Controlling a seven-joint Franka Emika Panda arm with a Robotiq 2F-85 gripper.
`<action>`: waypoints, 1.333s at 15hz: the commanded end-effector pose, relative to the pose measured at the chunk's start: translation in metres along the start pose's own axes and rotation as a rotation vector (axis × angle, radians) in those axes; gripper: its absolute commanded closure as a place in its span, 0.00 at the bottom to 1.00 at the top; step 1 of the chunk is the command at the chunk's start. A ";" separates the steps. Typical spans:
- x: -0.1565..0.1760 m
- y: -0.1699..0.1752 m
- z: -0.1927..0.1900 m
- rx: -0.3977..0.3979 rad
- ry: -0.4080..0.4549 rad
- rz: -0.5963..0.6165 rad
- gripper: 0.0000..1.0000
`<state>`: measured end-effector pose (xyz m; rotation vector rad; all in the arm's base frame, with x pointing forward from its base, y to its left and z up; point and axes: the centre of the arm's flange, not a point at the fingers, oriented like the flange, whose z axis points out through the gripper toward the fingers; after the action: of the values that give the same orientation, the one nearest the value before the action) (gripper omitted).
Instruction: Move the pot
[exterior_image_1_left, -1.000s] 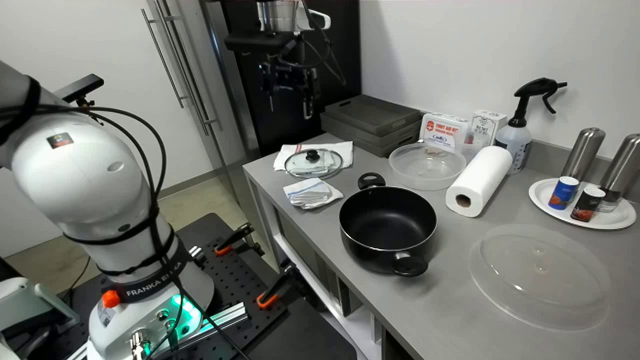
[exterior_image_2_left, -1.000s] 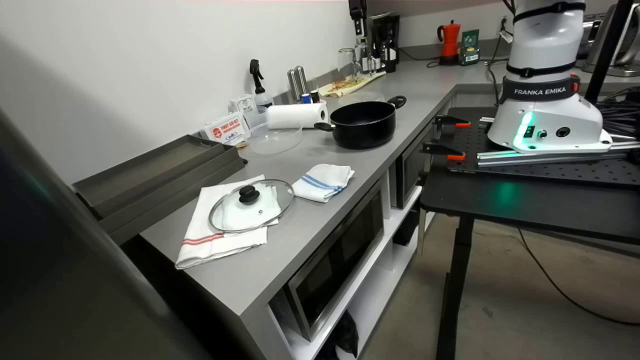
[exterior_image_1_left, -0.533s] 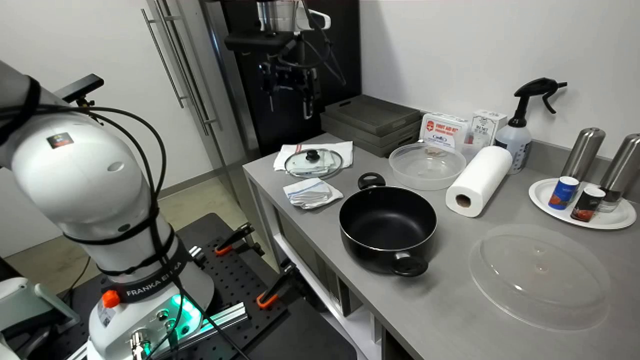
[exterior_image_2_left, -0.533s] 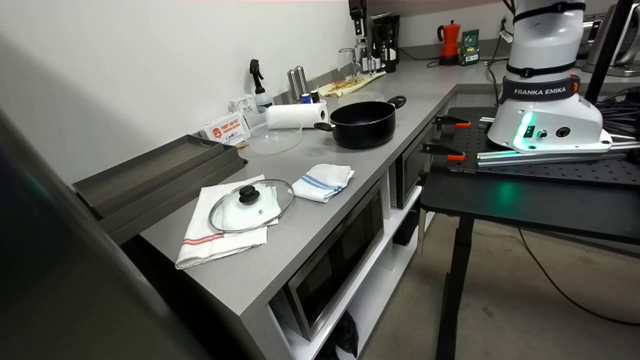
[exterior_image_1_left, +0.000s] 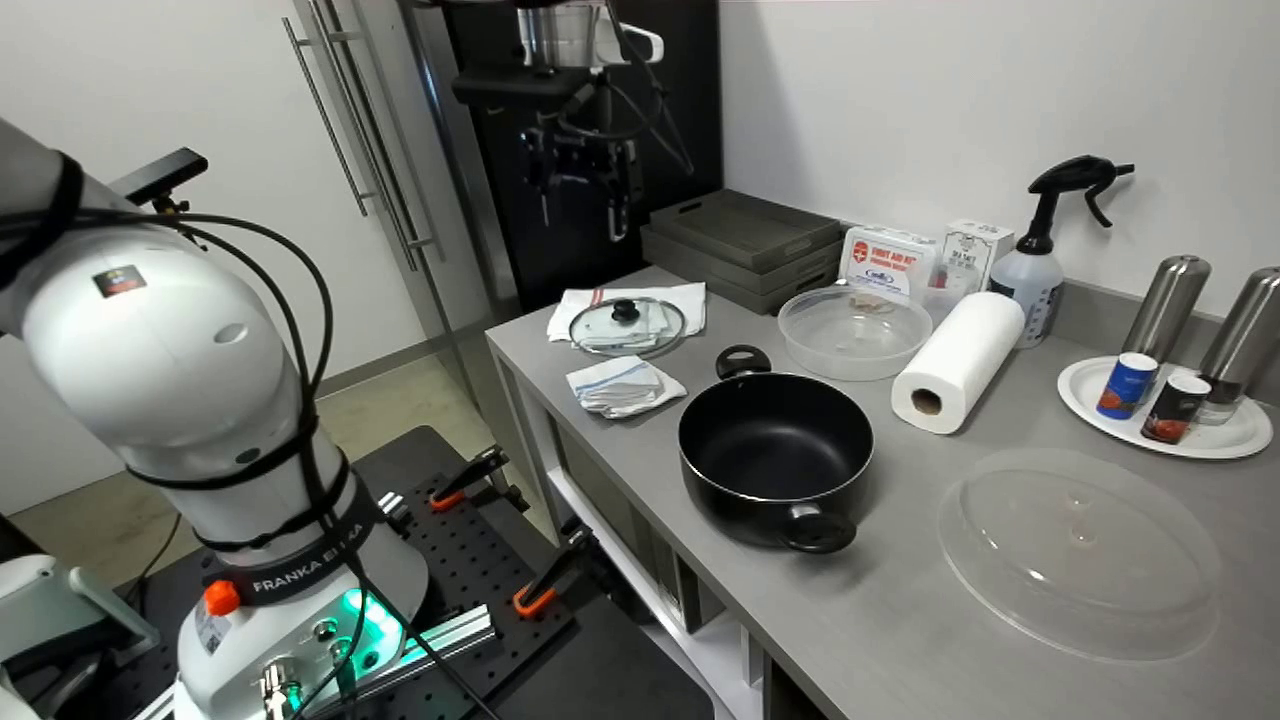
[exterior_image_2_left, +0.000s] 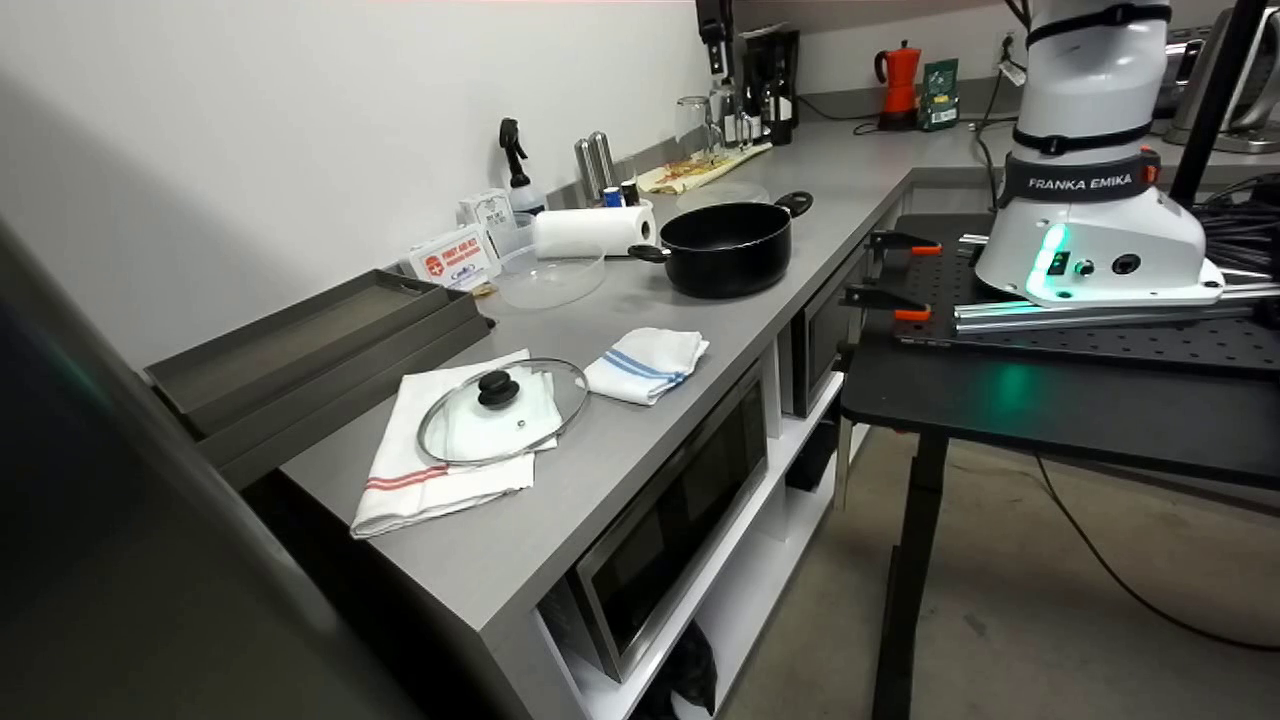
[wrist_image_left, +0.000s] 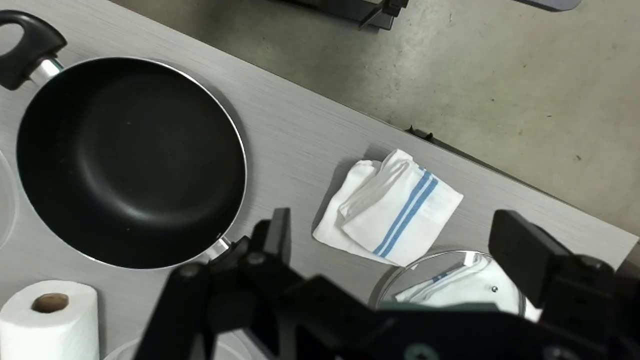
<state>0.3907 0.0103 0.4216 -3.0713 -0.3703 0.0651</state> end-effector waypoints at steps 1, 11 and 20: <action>0.014 0.006 0.015 -0.005 0.000 0.001 0.00; 0.051 0.047 0.076 -0.070 0.055 0.053 0.00; 0.079 0.098 0.137 -0.150 0.114 0.066 0.00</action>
<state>0.4626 -0.0520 0.2990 -3.1937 -0.2957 -0.1230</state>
